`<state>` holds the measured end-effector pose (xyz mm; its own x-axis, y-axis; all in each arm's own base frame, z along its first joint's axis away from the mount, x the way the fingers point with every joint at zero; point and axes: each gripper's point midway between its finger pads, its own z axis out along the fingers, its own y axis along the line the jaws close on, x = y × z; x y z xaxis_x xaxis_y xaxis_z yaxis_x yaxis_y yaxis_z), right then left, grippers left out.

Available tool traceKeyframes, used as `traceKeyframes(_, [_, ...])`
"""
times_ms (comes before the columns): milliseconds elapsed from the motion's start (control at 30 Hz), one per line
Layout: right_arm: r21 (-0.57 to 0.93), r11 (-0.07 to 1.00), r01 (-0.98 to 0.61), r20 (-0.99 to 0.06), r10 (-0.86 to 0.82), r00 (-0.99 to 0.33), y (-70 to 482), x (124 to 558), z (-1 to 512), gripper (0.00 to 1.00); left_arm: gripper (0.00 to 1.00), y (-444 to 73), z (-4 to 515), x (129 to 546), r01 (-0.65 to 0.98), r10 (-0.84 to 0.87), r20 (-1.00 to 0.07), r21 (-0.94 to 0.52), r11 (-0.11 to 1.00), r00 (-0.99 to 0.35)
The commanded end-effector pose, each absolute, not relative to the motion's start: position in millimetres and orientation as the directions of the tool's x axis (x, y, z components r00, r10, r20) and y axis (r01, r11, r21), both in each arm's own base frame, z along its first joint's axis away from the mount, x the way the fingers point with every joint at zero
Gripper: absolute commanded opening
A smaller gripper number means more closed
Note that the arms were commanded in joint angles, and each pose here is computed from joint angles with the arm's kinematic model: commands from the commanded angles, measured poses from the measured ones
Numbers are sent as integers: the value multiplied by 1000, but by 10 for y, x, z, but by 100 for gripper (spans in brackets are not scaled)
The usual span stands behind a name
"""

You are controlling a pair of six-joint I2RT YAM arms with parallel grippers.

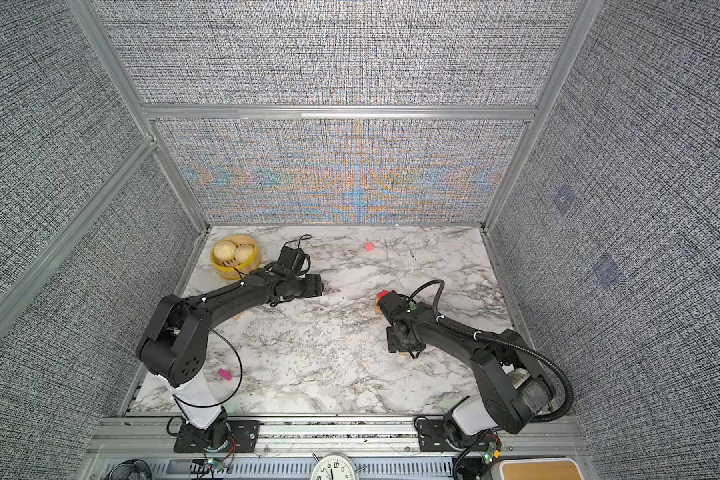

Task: Build the wood block tower
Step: 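Grasp the plain wooden block on the table with the right gripper, then carry the plain wooden block with the right gripper over the stack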

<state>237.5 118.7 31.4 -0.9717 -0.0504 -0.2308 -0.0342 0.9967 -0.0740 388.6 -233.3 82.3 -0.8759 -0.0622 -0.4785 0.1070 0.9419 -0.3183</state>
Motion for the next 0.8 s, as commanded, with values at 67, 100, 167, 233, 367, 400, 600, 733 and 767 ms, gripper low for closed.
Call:
traceKeyframes(67, [-66,998,-7,-233,-22,-972,1187,2411,262,53,79,-2350,871,3906,115,-63,-493,-321,940,-868])
traceKeyframes(100, [-63,998,-7,-227,-21,-974,1186,2404,241,51,79,-2344,870,3901,114,-62,-493,-319,941,-868])
traceKeyframes(167, [-55,998,-9,-217,-21,-976,1194,2399,215,46,79,-2338,873,3898,114,-61,-494,-317,941,-868])
traceKeyframes(233, [-48,999,-12,-209,-22,-978,1200,2392,200,39,79,-2334,873,3895,113,-62,-494,-317,942,-867])
traceKeyframes(367, [-36,999,-19,-203,-26,-979,1213,2379,197,29,79,-2334,883,3897,112,-63,-495,-317,942,-867])
traceKeyframes(400, [-35,999,-23,-200,-29,-979,1217,2374,201,27,79,-2337,884,3895,113,-63,-494,-319,941,-867])
traceKeyframes(600, [-17,999,-52,-209,-54,-976,1286,2431,338,22,79,-2334,917,3897,115,-63,-499,-318,941,-864])
traceKeyframes(733, [-4,996,-90,-244,-88,-966,1365,2579,593,22,79,-2337,950,3914,117,-61,-503,-315,942,-862])
traceKeyframes(767, [-3,995,-99,-252,-97,-963,1381,2627,659,22,79,-2339,953,3920,118,-60,-503,-314,942,-862])
